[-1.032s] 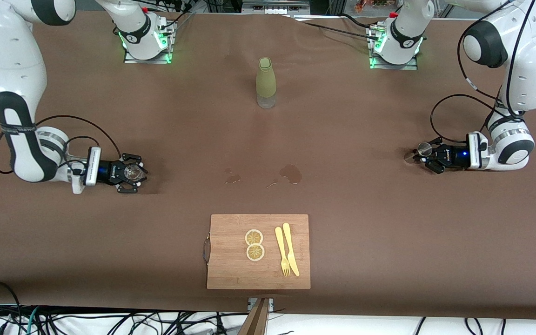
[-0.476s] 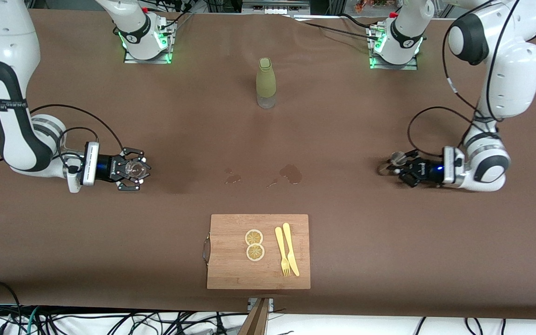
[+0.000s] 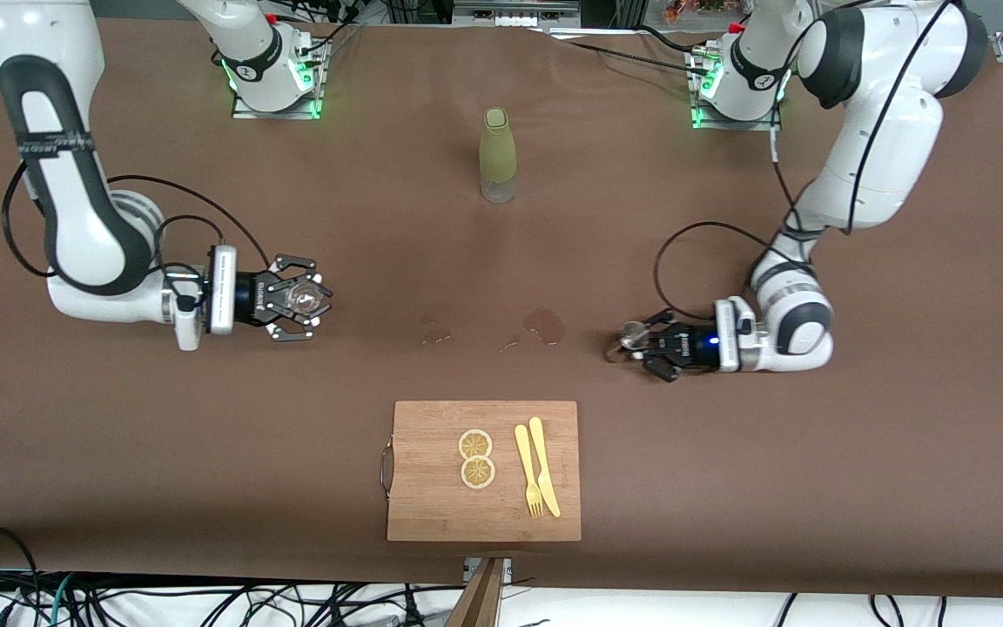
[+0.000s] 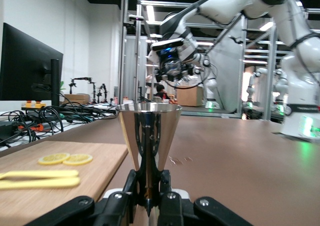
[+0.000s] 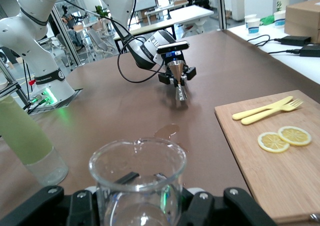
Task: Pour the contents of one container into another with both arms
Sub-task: 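Lift the glass cup with the right gripper while the left gripper brings the jigger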
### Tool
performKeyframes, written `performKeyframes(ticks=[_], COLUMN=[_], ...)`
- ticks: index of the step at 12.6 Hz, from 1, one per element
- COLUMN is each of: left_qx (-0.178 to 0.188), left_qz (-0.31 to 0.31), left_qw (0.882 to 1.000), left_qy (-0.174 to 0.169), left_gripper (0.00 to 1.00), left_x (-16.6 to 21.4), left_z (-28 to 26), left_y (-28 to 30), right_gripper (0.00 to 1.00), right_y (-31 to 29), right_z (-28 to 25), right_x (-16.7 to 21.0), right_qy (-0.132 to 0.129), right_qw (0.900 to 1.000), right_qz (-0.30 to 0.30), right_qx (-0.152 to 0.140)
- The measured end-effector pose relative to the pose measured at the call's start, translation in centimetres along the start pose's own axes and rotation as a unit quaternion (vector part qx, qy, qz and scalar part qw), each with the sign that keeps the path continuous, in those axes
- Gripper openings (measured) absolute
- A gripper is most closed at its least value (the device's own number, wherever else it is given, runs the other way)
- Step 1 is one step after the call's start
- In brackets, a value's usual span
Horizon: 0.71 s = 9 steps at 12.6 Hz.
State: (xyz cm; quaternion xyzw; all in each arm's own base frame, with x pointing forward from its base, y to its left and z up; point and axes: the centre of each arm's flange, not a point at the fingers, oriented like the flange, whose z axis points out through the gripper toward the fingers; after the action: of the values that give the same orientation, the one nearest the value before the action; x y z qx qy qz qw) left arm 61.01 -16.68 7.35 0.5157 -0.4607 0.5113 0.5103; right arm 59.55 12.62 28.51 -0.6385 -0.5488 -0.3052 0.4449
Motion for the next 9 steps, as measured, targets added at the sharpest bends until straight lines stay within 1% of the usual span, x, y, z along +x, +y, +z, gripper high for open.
performKeyframes(ticks=[2,3,5,7,9], left_qx=[0.006,0.009,0.011,0.005,-0.01], left_qz=[-0.016,-0.023,-0.032,-0.041,-0.037], left_qw=[1.0,1.0,0.999,0.998,0.998], left_qy=[-0.004,-0.007,-0.023,-0.041,-0.047], left_gripper=[0.2,0.2,0.2,0.2,0.2], left_x=[-0.1,0.0,0.2,0.6,1.1], left_z=[4.4,6.4,10.2,13.8,16.8], left_y=[0.8,1.3,2.1,3.0,3.9], right_gripper=[0.22,0.22,0.22,0.22,0.22], right_y=[-0.6,-1.0,-1.8,-2.8,-3.8], right_z=[1.5,2.5,4.6,6.8,8.9], right_x=[2.2,3.1,4.6,6.6,8.2], right_qy=[-0.024,-0.032,-0.043,-0.053,-0.063], right_qw=[1.0,0.999,0.999,0.998,0.997], right_qz=[-0.003,-0.004,-0.003,-0.002,-0.001], right_qx=[-0.004,-0.007,-0.016,-0.027,-0.037])
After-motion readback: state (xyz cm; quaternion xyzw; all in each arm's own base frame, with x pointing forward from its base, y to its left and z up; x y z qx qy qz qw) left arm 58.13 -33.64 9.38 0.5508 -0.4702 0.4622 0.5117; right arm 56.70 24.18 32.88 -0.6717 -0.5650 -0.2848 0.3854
